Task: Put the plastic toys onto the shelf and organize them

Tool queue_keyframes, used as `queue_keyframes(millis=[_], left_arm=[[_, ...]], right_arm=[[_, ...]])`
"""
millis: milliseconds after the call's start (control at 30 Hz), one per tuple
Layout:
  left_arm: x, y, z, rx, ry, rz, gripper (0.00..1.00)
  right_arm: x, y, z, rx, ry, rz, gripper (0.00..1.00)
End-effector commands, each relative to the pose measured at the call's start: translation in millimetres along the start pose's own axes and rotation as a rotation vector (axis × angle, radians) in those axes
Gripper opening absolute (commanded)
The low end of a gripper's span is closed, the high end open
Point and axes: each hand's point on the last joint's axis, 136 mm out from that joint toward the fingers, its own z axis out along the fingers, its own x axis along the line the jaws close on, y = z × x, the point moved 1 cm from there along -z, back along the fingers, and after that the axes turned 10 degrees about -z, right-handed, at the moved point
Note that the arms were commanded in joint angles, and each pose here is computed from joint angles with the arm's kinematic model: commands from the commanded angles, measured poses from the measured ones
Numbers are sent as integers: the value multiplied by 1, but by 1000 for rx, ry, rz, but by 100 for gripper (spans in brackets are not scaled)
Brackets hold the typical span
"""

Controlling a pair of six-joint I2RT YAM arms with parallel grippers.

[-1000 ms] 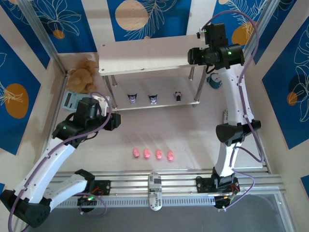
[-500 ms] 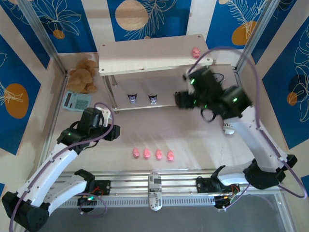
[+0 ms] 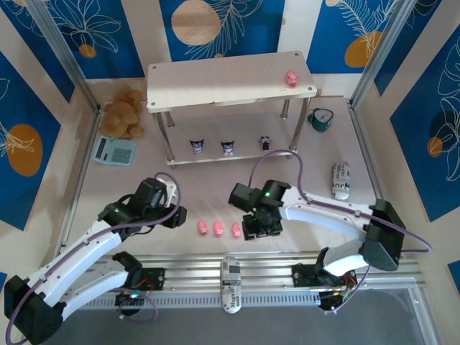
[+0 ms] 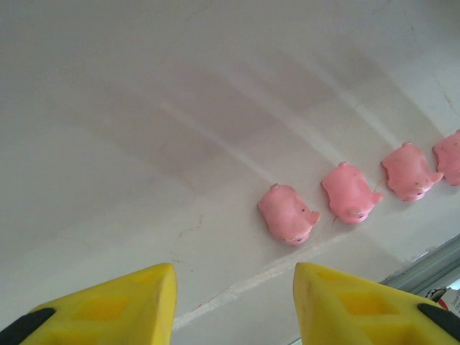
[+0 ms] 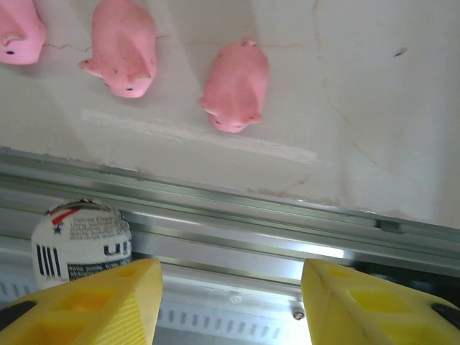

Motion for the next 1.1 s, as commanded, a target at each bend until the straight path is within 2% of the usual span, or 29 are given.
queue_keyframes(millis=[0, 300, 733, 900, 1067], left_arm=[[-3, 7, -5, -44, -7, -7, 47], [-1, 8, -7, -48, 12, 7, 47], [2, 13, -4, -43, 44, 23, 48], [3, 14, -2, -39, 55, 26, 48], [3, 16, -2, -36, 63, 26, 48]], right_arm=[[16, 5, 18, 49, 54, 58, 55], [-1, 16, 50, 105, 4, 123, 55], [-4, 24, 74, 161, 20, 117, 44], [-6, 29, 78, 164, 11, 109, 38], [-11, 35, 73, 125, -29, 79, 27]])
